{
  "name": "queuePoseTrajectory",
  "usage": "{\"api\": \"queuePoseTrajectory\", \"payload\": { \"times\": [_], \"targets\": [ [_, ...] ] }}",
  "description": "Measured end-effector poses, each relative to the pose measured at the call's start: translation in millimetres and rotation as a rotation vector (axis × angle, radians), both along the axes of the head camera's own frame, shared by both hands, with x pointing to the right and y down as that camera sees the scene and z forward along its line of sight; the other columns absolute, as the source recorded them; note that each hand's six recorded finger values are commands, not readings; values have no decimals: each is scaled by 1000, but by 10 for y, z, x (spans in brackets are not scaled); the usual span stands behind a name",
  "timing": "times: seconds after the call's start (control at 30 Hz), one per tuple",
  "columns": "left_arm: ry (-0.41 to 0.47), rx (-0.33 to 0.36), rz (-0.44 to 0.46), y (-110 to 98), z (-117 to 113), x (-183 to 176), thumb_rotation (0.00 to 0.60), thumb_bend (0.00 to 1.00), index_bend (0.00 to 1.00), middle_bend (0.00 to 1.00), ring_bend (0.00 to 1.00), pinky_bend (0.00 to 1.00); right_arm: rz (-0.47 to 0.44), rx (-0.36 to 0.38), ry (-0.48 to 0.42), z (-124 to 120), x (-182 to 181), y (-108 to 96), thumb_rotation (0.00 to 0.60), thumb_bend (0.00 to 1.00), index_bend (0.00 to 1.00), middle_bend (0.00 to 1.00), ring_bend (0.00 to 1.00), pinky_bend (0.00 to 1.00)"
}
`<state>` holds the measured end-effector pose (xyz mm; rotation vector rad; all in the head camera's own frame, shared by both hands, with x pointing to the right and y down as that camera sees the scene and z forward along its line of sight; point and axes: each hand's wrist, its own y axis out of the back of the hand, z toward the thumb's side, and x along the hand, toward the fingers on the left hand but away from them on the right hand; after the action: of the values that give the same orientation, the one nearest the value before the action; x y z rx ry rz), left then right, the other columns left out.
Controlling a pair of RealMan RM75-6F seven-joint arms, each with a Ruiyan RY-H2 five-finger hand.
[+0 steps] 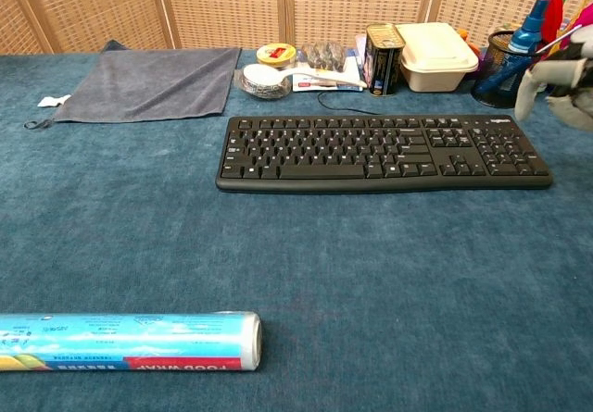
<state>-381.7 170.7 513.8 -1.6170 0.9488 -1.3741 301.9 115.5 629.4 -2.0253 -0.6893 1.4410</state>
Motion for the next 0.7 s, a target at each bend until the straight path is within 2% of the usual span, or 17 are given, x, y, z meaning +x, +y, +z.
{"api": "queuePoseTrajectory", "payload": {
  "times": [0.37,0.7],
  "targets": [
    [-4,-14,4,-5,53,53,0,460,458,584,529,296,-70,-14,169,382,65,-42,0,620,400,727,767,525],
    [-7,-21,7,4,81,67,0,461,458,584,529,296,-77,-32,229,574,131,-36,0,620,399,729,772,525]
  ]
}}
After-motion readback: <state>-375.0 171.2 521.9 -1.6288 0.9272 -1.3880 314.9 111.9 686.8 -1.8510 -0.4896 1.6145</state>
